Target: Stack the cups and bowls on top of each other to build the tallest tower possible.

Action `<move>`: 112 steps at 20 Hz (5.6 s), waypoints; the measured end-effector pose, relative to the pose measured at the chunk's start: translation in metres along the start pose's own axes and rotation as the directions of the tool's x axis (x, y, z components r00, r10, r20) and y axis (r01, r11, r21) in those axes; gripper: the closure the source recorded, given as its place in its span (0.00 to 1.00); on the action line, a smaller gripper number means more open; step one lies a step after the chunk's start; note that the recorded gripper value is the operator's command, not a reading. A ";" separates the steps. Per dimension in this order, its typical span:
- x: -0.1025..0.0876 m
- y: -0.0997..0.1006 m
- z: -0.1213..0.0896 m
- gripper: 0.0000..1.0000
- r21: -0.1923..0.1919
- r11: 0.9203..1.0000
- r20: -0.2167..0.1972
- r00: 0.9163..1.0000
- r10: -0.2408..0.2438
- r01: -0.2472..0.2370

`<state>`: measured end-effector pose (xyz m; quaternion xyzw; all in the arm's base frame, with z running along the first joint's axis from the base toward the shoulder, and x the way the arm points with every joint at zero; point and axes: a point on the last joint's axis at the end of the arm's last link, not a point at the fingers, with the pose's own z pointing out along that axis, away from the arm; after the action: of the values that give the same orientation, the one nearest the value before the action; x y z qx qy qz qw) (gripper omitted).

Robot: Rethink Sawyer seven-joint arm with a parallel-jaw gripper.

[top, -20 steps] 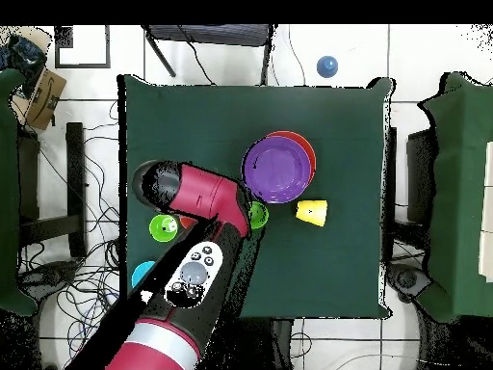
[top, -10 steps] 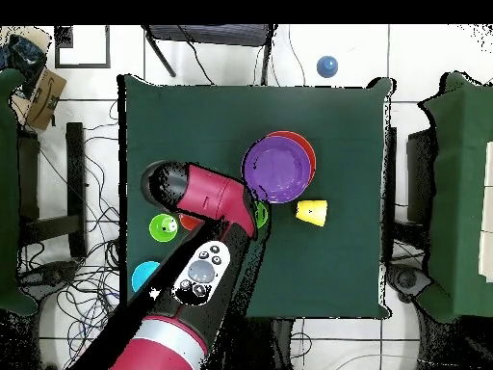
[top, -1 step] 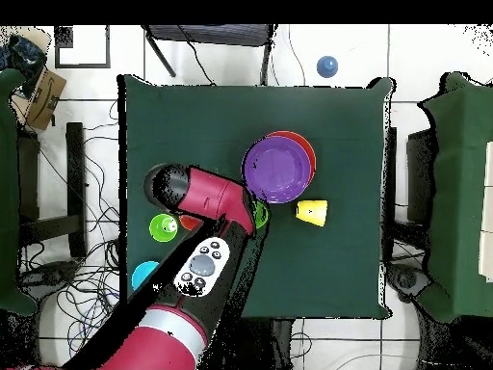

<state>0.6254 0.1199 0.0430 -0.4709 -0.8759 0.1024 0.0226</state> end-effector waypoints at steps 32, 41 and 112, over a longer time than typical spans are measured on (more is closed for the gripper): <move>0.042 0.020 -0.010 0.00 -0.063 0.998 -0.065 0.998 -0.004 0.000; 0.048 0.027 -0.040 0.00 -0.100 0.995 -0.062 0.998 -0.015 0.009; 0.037 0.003 0.037 1.00 -0.074 0.995 -0.090 0.994 0.054 -0.061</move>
<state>0.6025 0.1462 0.0040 -0.5005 -0.8635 0.0484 0.0401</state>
